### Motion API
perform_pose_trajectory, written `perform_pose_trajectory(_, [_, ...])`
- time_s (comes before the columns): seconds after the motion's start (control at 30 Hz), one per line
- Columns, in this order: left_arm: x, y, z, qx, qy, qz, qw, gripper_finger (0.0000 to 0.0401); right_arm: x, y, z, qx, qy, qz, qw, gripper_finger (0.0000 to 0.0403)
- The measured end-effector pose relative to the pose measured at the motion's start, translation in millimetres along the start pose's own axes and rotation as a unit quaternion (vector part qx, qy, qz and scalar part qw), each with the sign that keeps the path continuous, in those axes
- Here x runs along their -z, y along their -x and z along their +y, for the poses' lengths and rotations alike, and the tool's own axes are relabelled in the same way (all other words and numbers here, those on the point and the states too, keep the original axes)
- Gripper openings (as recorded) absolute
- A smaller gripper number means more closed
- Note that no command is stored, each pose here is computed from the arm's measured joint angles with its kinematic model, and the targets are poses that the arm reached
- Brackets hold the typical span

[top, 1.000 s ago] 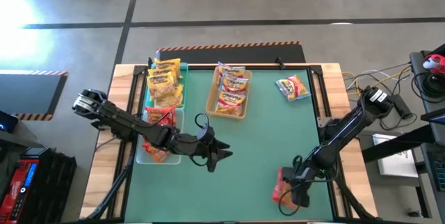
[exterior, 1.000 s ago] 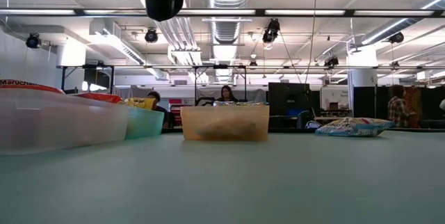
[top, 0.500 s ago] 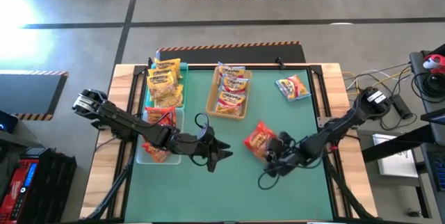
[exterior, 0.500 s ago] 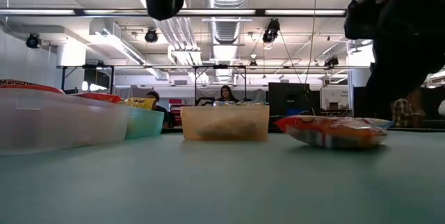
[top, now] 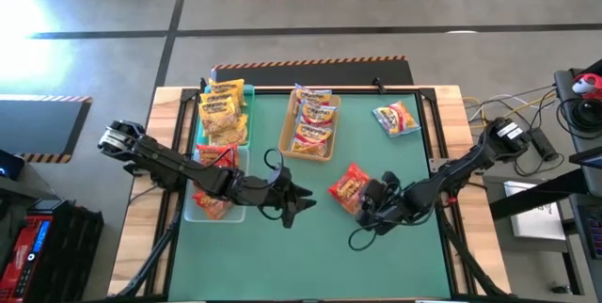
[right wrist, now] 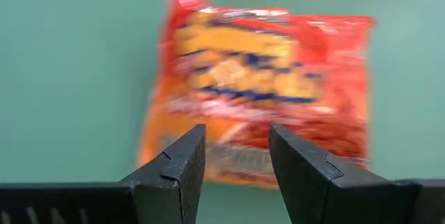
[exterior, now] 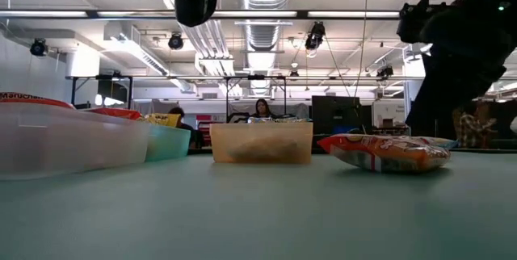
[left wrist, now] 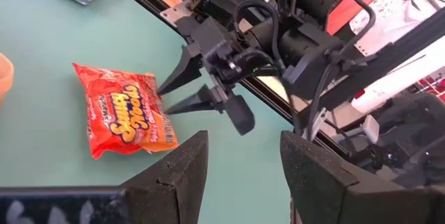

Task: Sort Maruchan noodles
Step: Put the orange noodle pack into the white bin

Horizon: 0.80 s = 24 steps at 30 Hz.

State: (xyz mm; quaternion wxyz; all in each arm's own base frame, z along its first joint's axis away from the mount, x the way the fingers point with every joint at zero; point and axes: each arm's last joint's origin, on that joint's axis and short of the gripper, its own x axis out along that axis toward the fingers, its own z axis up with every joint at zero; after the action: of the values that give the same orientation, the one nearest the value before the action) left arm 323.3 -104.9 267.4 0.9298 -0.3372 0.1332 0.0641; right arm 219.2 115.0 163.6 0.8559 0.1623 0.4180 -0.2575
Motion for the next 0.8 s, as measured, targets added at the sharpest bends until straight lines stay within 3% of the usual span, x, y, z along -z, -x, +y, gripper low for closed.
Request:
perform_pose_trajectory(0.2, [-1.4,-0.6,0.5,-0.014,0.007,-0.022,1.0,0.0162,6.0,-7.0,-7.5,0.027,-0.054,-0.013,0.998,0.0148])
perform_pose_trajectory(0.4, [-5.2,-2.8,-0.7,-0.012,0.025,-0.054,0.998,0.0162,15.6,-14.9,-13.1,0.042,-0.038,0.01,0.998,0.0148])
perform_pose_trajectory(0.57, [-5.7,-3.6,1.5,-0.036,0.057,-0.079,0.995,0.0162,19.8,-17.3,-16.7,0.042,0.018,0.024,0.999,0.0148])
perform_pose_trajectory(0.8, [14.7,-33.9,20.0,-0.086,0.127,-0.093,0.984,0.0162,28.5,-25.1,-32.1,0.078,0.041,0.002,0.996,0.0148])
